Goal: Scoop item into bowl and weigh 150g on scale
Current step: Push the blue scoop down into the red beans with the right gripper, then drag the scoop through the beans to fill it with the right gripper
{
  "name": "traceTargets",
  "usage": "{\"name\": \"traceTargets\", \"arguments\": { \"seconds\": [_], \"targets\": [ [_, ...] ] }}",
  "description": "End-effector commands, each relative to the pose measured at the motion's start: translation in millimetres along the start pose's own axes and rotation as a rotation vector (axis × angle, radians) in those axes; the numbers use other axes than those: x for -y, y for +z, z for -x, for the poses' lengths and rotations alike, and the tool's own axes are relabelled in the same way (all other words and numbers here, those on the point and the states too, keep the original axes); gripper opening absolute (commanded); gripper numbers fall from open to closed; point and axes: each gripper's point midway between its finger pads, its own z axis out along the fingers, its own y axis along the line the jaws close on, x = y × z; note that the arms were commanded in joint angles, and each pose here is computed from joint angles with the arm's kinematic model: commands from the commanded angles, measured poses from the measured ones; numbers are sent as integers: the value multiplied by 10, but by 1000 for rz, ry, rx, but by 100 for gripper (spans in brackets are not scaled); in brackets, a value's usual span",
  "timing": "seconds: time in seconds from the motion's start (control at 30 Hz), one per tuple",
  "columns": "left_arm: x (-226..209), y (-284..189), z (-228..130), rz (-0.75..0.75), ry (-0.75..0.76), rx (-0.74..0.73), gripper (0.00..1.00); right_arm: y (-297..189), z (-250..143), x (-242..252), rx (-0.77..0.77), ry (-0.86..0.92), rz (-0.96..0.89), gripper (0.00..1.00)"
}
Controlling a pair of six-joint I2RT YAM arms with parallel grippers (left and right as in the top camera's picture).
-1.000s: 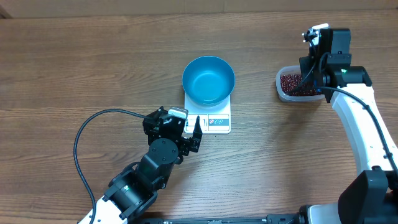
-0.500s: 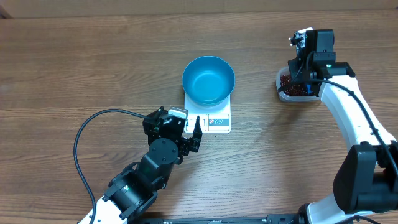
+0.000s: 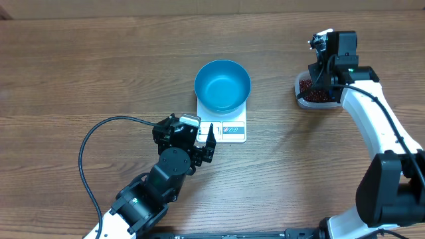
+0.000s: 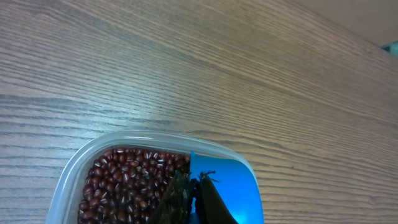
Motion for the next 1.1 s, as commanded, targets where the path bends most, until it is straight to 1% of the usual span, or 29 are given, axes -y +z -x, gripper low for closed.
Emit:
{"name": "traceTargets", "arguments": {
  "seconds": [0.0,0.47,0.87,1.07],
  "targets": [
    [-15,1,-24,14,-17,-1,99,146,-23,-100,-33,-30,7,4],
    [-13,1,-24,13,-17,-1,100,173,34,-408,-6,68,152,4],
    [-11,1,-24,12,-17,-1,99,173,34,-428,-14,208,178,4],
    [-11,1,-24,12,-17,-1,100,171,33,-446,-9,294,265,4]
  ]
}}
